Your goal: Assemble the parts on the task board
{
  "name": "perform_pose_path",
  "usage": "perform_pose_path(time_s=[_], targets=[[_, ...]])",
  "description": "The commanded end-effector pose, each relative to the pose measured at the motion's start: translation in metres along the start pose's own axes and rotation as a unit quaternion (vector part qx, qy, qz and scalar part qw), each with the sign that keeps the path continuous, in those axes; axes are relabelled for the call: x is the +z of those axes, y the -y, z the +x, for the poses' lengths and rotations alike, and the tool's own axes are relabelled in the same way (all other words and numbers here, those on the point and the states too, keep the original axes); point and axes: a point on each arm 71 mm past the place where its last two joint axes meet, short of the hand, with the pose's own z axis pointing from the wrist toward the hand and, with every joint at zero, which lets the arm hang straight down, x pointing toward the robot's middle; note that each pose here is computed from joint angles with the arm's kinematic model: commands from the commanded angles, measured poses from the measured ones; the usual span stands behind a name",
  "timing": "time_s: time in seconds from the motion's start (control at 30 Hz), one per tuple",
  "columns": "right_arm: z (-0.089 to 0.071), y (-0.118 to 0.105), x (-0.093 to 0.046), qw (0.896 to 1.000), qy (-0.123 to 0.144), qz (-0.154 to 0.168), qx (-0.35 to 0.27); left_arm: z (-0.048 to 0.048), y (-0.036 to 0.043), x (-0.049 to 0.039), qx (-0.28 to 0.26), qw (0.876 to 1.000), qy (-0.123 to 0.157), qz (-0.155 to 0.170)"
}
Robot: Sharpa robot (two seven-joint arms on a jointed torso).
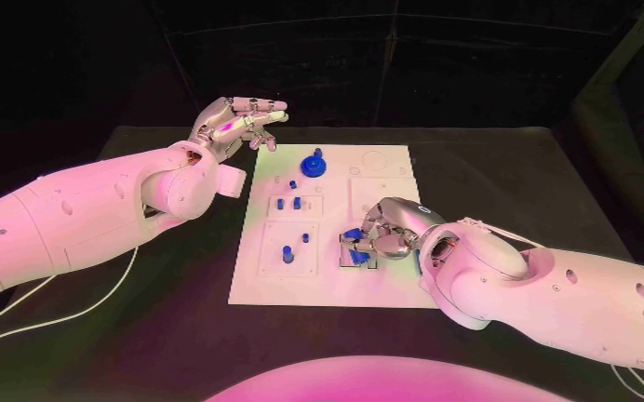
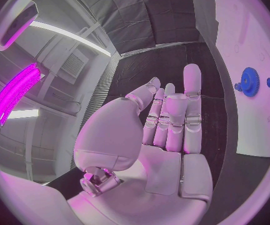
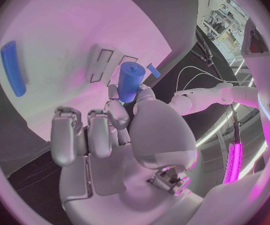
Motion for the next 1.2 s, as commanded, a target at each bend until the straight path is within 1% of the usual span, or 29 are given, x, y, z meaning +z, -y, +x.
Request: perform_pose_path(time_s=[0.03,0.3,0.47,0.77,1.2], targets=[[0.0027,-0.0012,0.0031,1.0,-0.015,0.011,-0.012,0.0016,0.0007,0.0009,-0.004,1.0,-0.004,0.0],[0.0094,-0.0056,0.0086,0.998,-0.039,0.022,-0.034,0.0024,0.0001,0.0016,-0.004,1.0,-0.003,-0.003],[0.0105,-0.0066,0.0092,0.998,-0.043,0.026,-0.037,0.0022,-0.0001,0.0016,-0.003,1.0,-0.003,-0.004],[0.0079,-0.0023,0.0103,0.998,-0.027,0.044,-0.036,0.0019,-0.0001,0.0015,-0.004,1.0,-0.004,-0.004],[0.0033,0.0018,0.0074,0.997,-0.011,0.043,-0.062,0.0009,-0.0003,0.0014,-0.003,1.0,-0.003,-0.005]])
